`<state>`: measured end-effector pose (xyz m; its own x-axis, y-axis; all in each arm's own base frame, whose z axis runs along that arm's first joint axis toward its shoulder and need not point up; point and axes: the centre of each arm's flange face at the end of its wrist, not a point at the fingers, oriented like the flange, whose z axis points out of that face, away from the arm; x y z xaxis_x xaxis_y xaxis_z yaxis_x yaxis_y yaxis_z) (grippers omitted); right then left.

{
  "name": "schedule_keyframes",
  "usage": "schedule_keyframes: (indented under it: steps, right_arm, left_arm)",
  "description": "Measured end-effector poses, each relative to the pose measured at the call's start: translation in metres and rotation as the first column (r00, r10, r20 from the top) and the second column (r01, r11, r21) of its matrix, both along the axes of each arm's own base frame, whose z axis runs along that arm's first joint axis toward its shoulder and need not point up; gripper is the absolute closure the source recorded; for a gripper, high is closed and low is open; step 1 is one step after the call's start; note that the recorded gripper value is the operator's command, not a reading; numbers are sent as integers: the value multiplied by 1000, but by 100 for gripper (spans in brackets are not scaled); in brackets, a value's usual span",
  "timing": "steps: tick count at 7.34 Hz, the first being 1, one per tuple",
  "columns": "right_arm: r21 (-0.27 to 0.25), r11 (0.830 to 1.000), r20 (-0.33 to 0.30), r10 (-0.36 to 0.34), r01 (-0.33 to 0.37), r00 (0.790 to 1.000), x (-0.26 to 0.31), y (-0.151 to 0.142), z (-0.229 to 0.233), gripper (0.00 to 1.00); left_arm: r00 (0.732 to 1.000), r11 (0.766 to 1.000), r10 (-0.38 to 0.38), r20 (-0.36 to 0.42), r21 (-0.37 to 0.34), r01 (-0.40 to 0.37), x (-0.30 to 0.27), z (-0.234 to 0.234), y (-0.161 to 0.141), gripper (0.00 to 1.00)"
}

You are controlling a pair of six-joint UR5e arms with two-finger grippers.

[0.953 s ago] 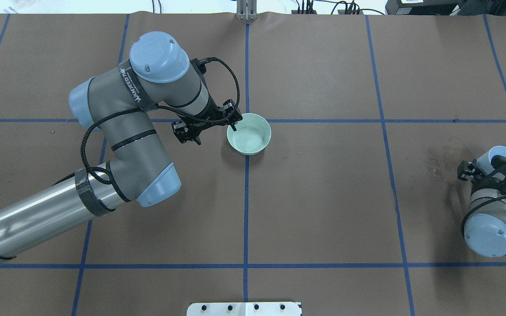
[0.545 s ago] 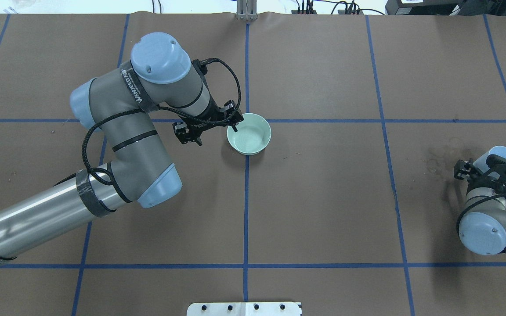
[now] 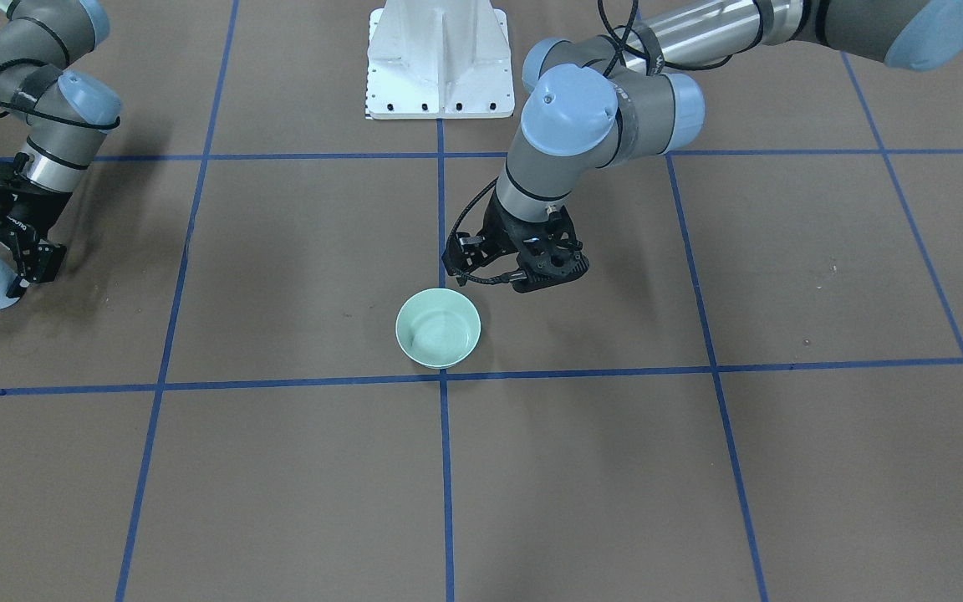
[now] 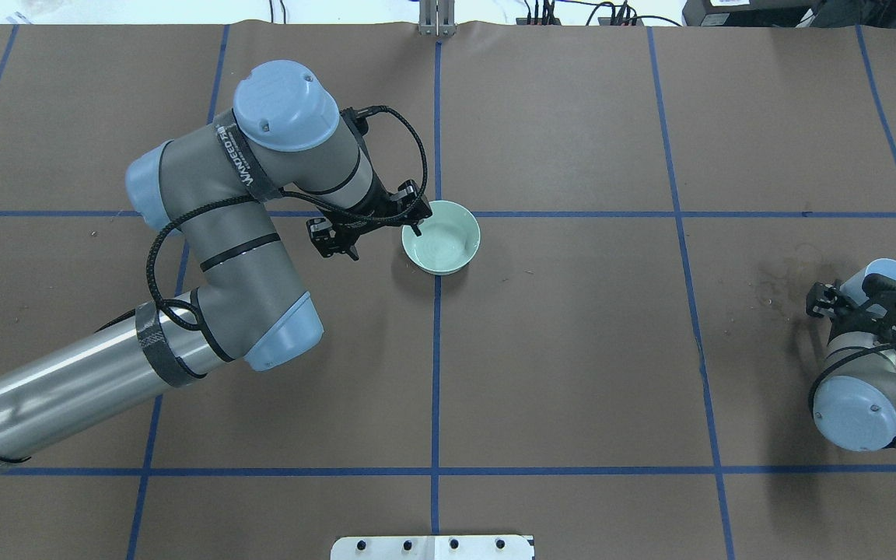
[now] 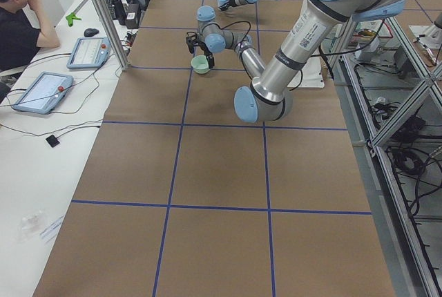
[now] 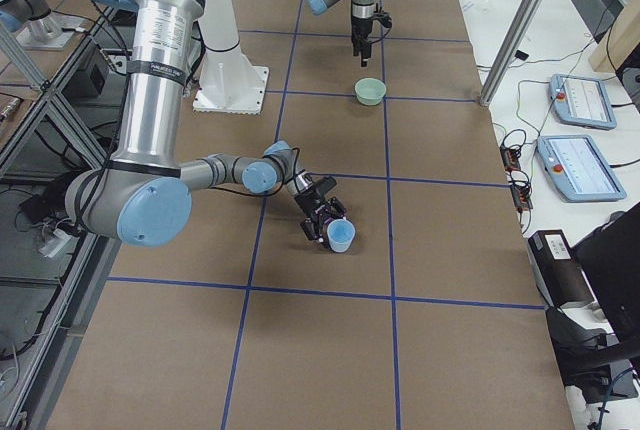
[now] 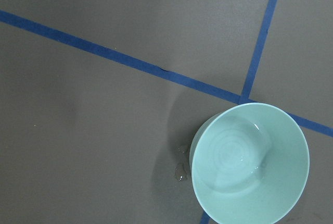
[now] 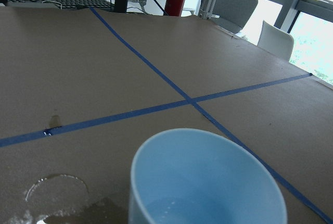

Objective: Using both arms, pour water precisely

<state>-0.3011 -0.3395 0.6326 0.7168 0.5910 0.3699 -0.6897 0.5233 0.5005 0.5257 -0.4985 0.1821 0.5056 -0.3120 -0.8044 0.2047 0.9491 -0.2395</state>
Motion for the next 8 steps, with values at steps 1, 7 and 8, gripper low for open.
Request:
schedule_keyframes:
  steps: [1, 7, 8]
  right_arm:
    - [-2, 1000, -6, 4, -4, 1000, 2, -1, 3, 0]
    - [-7, 1000, -18, 17, -17, 1000, 6, -5, 10, 0]
    - [-8, 1000, -18, 18, -18, 1000, 6, -6, 10, 1]
  left_arm:
    - [1000, 1000, 0, -1, -3, 0, 1, -1, 1, 0]
    - [1000, 1000, 0, 0, -7, 0, 2, 0, 2, 0]
    - [1000, 1000, 0, -1, -6, 0, 2, -1, 3, 0]
